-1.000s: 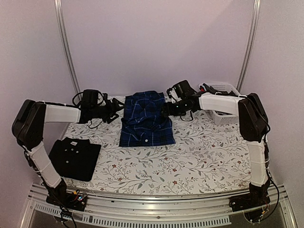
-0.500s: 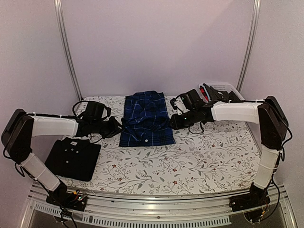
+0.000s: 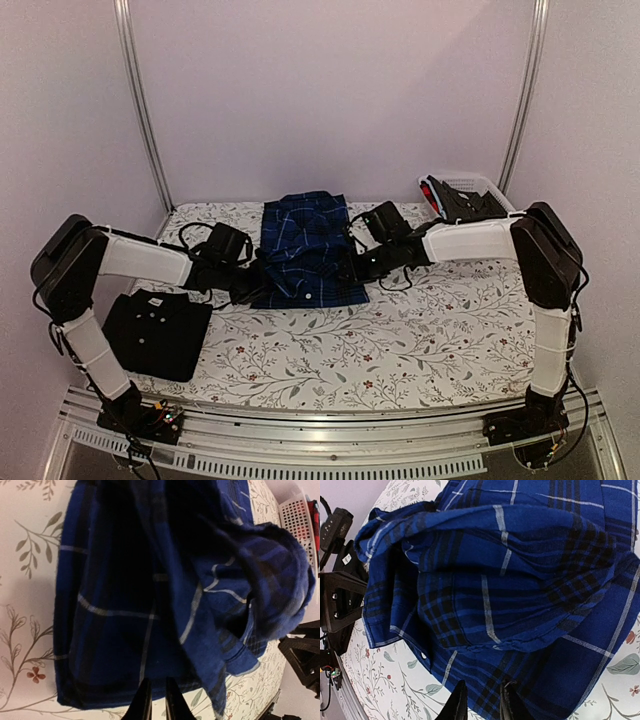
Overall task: Fold and stack the long sleeve shirts
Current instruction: Adjust the 2/3-rectangle-folded shirt at the center of the board.
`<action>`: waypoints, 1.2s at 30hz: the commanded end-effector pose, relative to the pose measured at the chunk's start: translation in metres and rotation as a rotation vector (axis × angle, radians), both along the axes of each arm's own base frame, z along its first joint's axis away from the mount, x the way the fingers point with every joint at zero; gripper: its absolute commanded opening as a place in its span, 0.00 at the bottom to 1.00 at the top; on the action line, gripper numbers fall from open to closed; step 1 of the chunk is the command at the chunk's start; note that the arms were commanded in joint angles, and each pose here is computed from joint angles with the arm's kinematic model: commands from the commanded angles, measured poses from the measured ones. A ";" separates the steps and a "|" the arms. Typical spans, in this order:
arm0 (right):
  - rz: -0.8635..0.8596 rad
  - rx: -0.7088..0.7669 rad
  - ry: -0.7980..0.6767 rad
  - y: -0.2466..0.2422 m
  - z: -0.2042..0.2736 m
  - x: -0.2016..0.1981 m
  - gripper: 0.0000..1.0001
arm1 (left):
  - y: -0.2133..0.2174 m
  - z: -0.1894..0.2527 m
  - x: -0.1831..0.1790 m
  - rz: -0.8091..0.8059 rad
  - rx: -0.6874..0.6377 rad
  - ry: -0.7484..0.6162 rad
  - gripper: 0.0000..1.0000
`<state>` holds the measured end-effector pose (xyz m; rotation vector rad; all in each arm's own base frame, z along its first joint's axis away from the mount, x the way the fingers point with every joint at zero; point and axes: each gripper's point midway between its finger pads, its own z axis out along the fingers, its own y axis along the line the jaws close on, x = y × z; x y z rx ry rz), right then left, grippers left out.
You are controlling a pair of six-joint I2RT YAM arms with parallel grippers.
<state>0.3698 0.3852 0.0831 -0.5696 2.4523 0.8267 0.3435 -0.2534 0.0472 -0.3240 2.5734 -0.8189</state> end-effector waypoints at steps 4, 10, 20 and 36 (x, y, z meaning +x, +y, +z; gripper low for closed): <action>-0.018 -0.005 0.017 0.000 -0.008 0.002 0.27 | -0.036 0.019 0.029 -0.061 -0.068 -0.069 0.12; -0.032 -0.017 0.006 -0.003 -0.012 0.004 0.36 | -0.051 0.025 0.059 -0.071 -0.091 -0.111 0.13; -0.043 0.025 -0.048 0.024 -0.011 0.054 0.43 | -0.042 0.029 0.111 -0.011 -0.104 -0.173 0.14; -0.070 0.019 -0.145 0.032 0.005 0.121 0.60 | -0.037 0.041 0.135 -0.014 -0.167 -0.238 0.24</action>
